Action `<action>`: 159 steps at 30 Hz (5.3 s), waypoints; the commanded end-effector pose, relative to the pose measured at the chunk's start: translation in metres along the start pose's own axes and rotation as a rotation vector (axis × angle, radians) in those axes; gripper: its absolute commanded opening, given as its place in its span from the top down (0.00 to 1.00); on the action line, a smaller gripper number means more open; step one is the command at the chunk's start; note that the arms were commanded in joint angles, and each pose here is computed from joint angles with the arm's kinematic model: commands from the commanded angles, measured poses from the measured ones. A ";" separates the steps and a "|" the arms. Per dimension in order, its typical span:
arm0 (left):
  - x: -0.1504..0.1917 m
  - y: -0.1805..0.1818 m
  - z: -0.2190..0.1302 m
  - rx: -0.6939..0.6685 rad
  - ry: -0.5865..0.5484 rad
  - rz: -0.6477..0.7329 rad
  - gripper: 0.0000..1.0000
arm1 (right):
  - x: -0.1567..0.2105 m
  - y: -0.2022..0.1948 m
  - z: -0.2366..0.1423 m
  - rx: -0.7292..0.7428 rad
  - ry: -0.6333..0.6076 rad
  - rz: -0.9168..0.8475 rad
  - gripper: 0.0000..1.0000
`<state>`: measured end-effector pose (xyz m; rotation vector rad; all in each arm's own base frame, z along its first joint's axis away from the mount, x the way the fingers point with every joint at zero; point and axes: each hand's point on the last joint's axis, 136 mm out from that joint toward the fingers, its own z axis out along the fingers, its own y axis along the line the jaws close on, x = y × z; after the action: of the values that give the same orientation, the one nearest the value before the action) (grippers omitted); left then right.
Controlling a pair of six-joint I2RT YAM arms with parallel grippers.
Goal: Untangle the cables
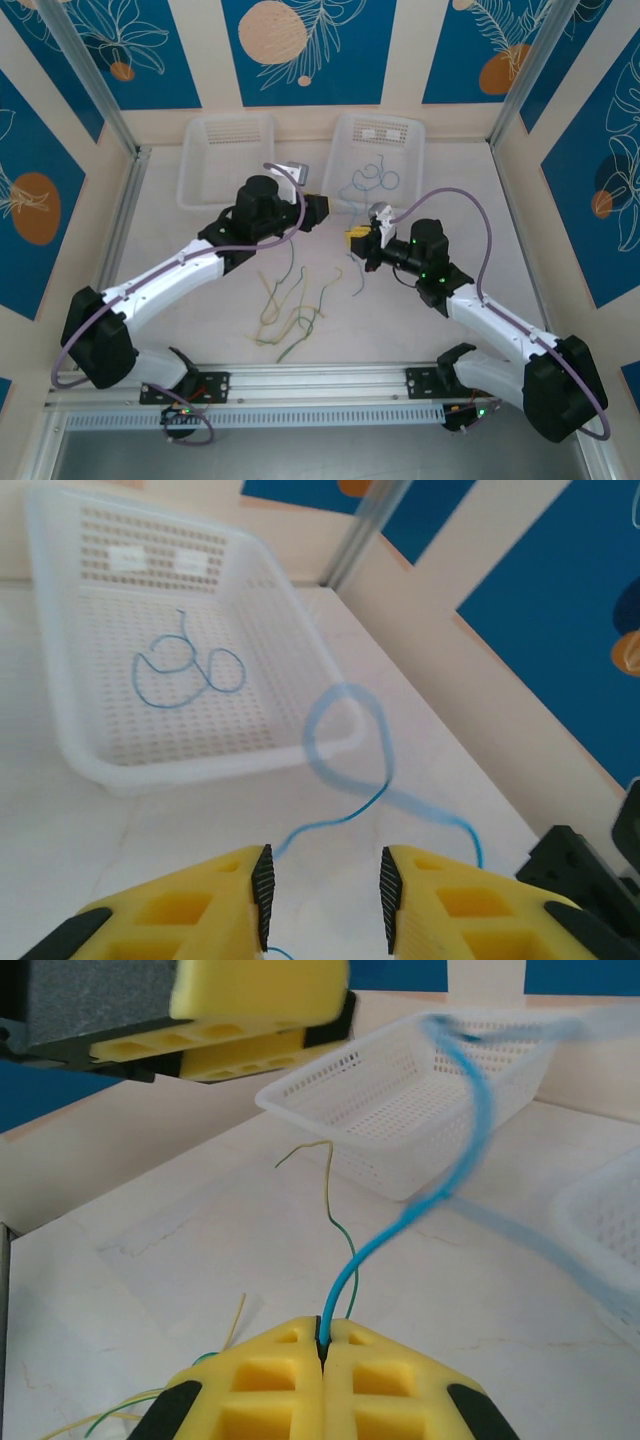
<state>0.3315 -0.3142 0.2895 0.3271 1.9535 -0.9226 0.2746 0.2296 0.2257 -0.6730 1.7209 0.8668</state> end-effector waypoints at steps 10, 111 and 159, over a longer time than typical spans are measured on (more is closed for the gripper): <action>0.000 0.038 -0.026 -0.161 -0.067 -0.027 0.62 | -0.069 0.002 -0.030 0.033 -0.043 0.051 1.00; 0.028 0.055 -0.031 -0.214 -0.013 -0.071 0.61 | -0.049 -0.219 0.032 0.556 0.451 0.613 0.80; 0.170 0.068 -0.123 -0.305 0.592 0.056 0.43 | 0.060 0.114 0.025 -0.173 0.707 0.471 0.63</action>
<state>0.2113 -0.1875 0.1641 0.4598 2.5206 -0.4194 0.1929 0.3046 0.2029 -0.7691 2.4442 1.1382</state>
